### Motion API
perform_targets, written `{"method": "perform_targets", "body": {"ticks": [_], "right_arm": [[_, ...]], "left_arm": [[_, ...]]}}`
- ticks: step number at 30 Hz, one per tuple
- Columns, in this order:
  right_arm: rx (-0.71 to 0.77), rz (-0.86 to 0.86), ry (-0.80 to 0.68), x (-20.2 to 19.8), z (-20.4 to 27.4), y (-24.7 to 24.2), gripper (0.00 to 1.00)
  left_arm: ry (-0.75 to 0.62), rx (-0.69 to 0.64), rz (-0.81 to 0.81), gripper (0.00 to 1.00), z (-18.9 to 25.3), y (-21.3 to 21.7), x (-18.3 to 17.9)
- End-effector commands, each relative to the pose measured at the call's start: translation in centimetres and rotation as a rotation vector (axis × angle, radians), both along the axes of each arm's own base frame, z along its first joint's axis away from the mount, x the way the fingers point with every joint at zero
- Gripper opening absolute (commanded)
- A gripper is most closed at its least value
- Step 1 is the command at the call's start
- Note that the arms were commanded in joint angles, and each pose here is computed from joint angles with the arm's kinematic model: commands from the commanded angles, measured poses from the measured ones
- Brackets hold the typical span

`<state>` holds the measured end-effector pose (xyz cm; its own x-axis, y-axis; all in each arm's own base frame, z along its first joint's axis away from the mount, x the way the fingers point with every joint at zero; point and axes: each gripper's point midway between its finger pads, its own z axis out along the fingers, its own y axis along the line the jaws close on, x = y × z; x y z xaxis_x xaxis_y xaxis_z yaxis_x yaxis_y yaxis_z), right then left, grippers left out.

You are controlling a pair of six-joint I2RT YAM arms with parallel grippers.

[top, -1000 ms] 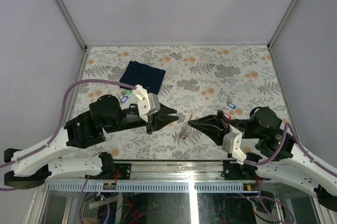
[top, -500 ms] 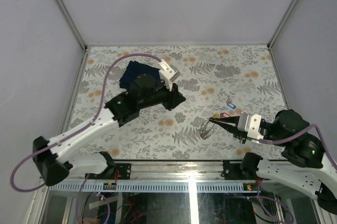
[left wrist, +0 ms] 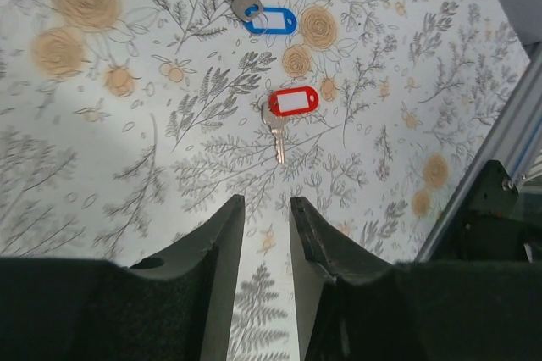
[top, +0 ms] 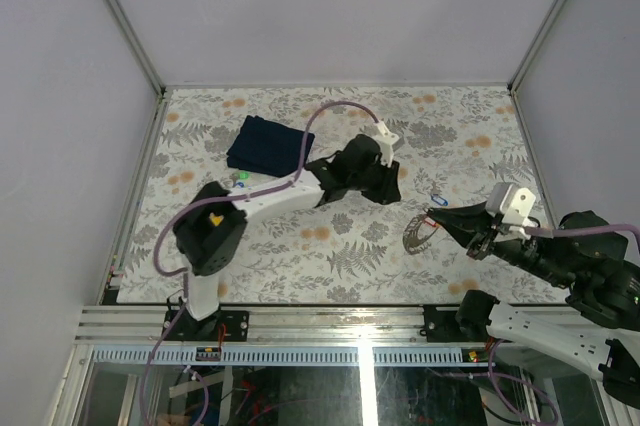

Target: Put the keys on the keyring

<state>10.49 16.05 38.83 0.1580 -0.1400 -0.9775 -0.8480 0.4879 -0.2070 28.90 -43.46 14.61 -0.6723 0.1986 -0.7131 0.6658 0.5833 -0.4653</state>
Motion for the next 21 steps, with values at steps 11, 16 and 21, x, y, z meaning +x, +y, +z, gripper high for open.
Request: {"method": "perform_targets", "body": {"ticks": [11, 16, 21], "right_arm": [[0.245, -0.278, 0.110, 2.1, 2.9, -4.3, 0.02], [0.274, -0.273, 0.122, 1.6, 2.9, -4.7, 0.03], [0.290, -0.253, 0.122, 1.0, 3.1, -5.1, 0.03]], "left_arm": [[0.040, 0.070, 0.302, 0.46, -5.1, -8.9, 2.6], [0.029, 0.154, 0.386, 0.51, -6.9, -9.2, 2.7], [0.015, 0.243, 0.445, 0.54, -8.4, -8.9, 3.1]]}}
